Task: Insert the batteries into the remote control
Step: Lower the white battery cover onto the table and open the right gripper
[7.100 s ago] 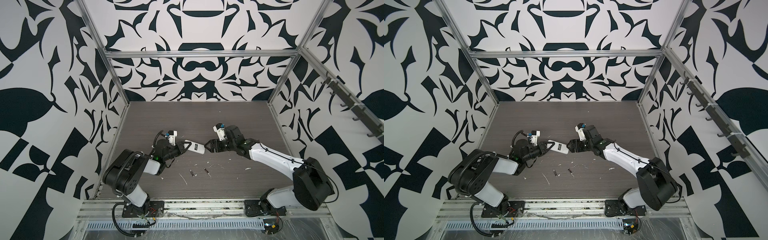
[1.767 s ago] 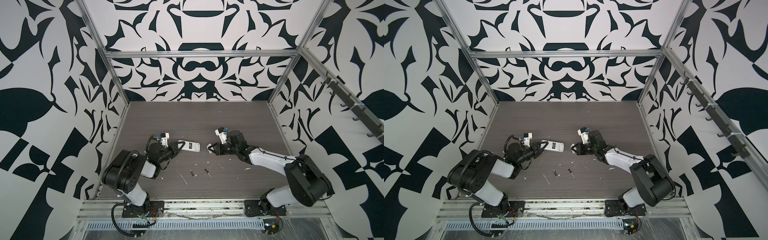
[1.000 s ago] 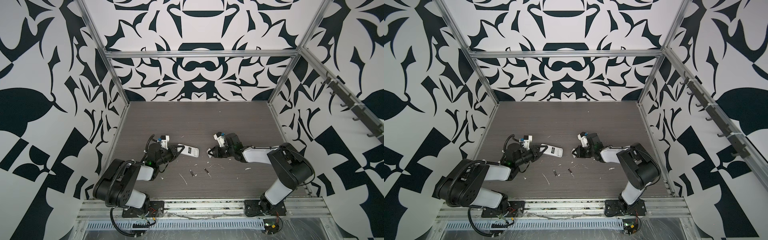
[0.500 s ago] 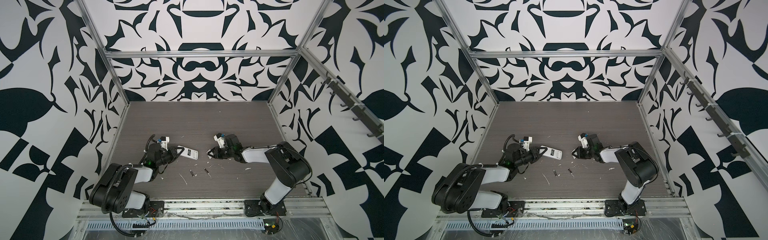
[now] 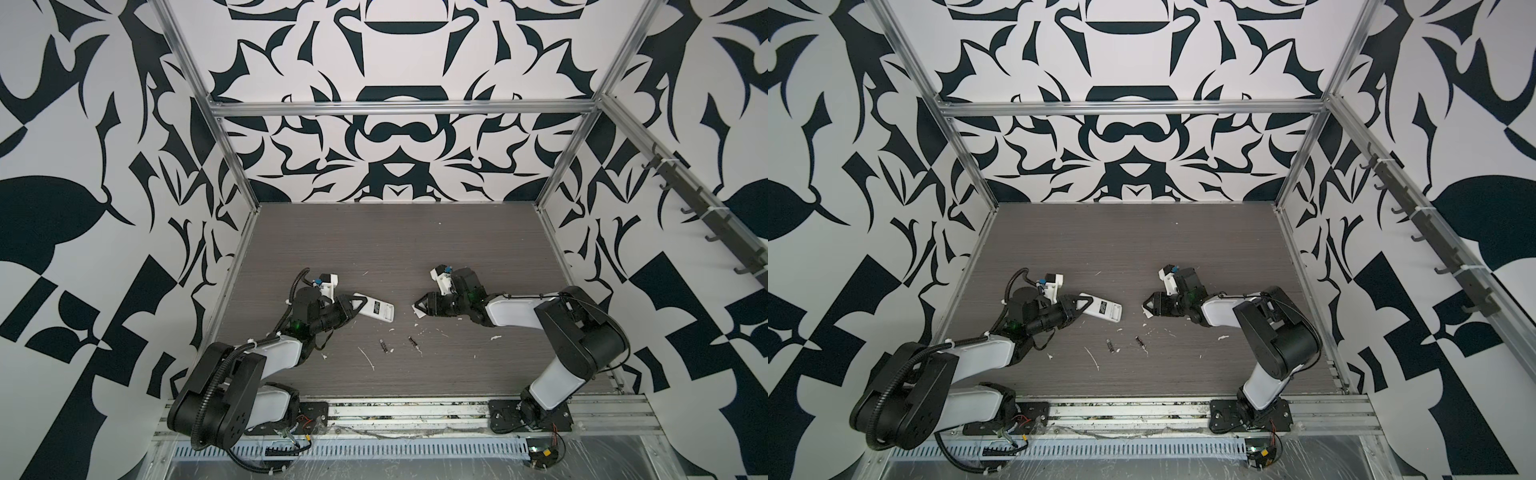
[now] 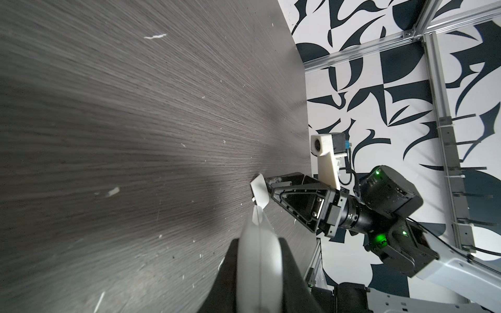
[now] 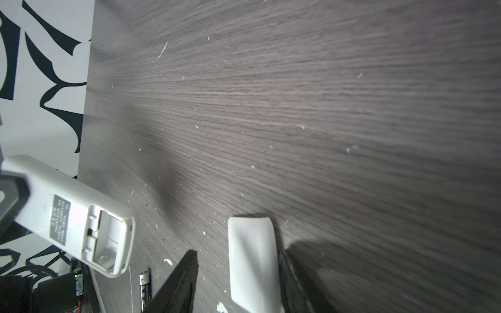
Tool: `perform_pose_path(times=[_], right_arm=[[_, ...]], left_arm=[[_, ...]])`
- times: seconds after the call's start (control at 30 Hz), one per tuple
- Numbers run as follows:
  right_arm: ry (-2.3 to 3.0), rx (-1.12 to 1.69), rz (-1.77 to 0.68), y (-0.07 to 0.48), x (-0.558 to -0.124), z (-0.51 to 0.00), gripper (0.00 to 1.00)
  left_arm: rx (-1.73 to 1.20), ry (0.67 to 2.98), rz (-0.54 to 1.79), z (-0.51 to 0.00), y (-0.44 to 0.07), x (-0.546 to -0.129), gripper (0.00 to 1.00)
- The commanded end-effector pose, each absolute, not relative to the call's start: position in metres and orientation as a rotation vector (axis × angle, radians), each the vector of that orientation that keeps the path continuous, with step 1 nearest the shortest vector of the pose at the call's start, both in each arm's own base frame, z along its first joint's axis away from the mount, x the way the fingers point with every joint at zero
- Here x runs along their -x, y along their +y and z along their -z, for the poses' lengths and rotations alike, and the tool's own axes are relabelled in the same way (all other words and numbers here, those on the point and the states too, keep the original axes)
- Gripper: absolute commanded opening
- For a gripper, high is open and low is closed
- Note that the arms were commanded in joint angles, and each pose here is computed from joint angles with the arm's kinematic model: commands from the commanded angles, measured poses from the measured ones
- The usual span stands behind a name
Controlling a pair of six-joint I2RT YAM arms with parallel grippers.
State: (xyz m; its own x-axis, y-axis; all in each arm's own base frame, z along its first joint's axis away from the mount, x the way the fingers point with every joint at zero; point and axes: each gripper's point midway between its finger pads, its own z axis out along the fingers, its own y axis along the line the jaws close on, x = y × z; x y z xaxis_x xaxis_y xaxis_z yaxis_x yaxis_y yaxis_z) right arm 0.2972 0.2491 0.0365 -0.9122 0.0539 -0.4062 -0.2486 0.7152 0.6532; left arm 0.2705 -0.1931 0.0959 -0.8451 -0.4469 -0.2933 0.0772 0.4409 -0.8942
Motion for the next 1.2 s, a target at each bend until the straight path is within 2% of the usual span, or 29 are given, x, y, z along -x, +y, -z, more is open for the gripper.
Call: perform_pose_path(times=[0.0, 0.17, 0.23, 0.33, 0.4, 0.67, 1.17], right_arm=[[2.528, 0.151, -0.978, 0.24, -0.296, -0.037, 0.54], [2.522, 0.155, -0.941, 0.235, -0.296, -0.041, 0.58], [2.521, 0.161, -0.922, 0.233, -0.296, -0.044, 0.66], [2.508, 0.177, -0.889, 0.23, -0.297, -0.054, 0.84], [2.494, 0.187, -0.861, 0.227, -0.297, -0.062, 0.9], [2.46, 0.245, -0.806, 0.223, -0.299, -0.086, 0.91], [2.45, 0.265, -0.814, 0.228, -0.297, -0.09, 0.92]], left_arm=[[0.278, 2.162, 1.38, -0.11, -0.192, -0.276, 0.01], [0.28, 2.157, 1.375, -0.11, -0.191, -0.278, 0.01], [0.278, 2.157, 1.375, -0.111, -0.192, -0.279, 0.02], [0.273, 2.155, 1.376, -0.112, -0.194, -0.28, 0.02], [0.278, 2.172, 1.37, -0.107, -0.196, -0.279, 0.02], [0.287, 2.215, 1.35, -0.092, -0.203, -0.278, 0.04], [0.319, 2.245, 1.309, -0.079, -0.199, -0.276, 0.1]])
